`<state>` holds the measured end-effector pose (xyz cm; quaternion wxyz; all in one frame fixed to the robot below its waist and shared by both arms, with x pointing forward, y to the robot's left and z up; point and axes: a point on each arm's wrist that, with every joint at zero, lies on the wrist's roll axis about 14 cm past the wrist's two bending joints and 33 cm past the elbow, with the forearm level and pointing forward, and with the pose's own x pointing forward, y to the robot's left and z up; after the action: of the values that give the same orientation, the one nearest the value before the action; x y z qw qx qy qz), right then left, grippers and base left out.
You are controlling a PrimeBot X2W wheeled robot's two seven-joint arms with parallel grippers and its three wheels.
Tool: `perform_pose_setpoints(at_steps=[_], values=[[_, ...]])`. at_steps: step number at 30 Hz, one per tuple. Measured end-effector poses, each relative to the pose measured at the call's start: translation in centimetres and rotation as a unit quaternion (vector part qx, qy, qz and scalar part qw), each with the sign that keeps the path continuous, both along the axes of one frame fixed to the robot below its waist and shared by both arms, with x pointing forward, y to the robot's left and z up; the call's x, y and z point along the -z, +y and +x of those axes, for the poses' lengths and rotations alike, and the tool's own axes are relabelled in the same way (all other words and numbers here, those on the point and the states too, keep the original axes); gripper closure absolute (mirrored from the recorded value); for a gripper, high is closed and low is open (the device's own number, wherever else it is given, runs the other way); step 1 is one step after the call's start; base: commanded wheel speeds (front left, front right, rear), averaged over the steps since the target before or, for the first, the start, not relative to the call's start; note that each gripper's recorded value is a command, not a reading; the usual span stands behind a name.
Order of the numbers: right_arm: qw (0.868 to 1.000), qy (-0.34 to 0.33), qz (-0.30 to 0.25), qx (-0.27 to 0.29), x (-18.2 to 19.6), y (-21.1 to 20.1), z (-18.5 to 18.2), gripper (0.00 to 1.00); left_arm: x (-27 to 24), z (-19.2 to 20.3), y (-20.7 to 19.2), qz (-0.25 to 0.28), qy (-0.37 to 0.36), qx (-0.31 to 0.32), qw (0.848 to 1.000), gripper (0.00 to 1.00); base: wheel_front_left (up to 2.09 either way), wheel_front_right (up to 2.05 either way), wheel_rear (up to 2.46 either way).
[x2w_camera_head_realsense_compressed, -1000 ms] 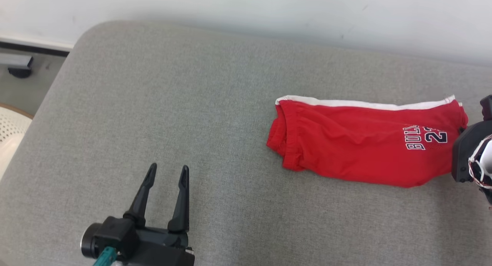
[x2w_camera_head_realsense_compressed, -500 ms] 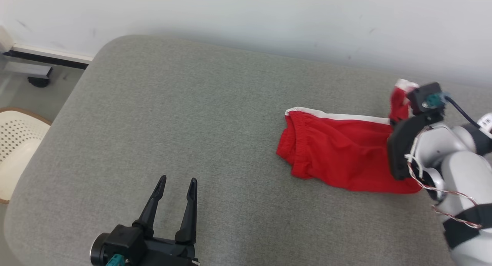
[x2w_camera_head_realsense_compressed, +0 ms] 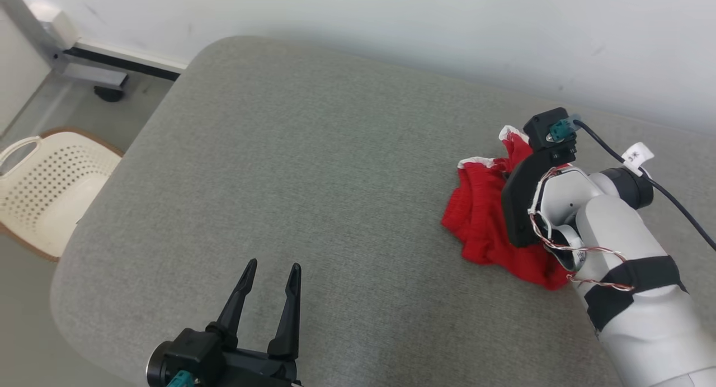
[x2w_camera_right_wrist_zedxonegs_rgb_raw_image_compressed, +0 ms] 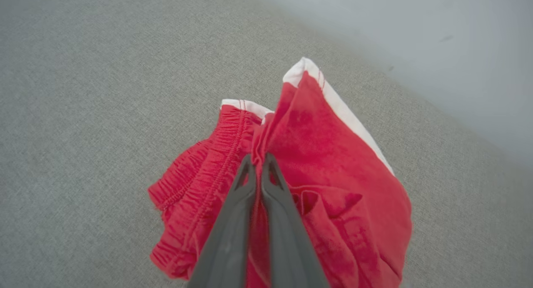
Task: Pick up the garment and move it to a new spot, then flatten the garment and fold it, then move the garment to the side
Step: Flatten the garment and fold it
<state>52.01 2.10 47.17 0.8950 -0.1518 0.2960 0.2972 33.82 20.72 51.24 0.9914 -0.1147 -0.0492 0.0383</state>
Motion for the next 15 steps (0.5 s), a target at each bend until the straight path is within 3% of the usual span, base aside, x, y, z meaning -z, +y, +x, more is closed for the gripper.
perform_pose_setpoints(at_steps=[9,10,11,15], values=[[0.999,0.021,0.005,-0.026,1.4,3.5,-0.3,1.00,0.1,-0.8,0.9,-0.001,0.004,-0.019,1.000,0.00,0.00,0.00,0.00],[0.999,0.025,0.005,-0.027,1.7,3.6,-0.4,0.82,0.2,-0.9,1.0,-0.002,0.005,-0.020,1.000,0.00,0.00,0.00,0.00],[0.999,0.029,0.006,-0.027,2.0,3.8,-0.5,0.00,0.2,-0.9,1.0,-0.004,0.005,-0.022,1.000,0.00,0.00,0.00,0.00],[0.998,0.028,0.053,-0.028,1.0,5.4,-0.6,0.00,0.2,-1.1,1.3,-0.006,0.005,-0.028,1.000,0.00,0.00,0.00,0.00]])
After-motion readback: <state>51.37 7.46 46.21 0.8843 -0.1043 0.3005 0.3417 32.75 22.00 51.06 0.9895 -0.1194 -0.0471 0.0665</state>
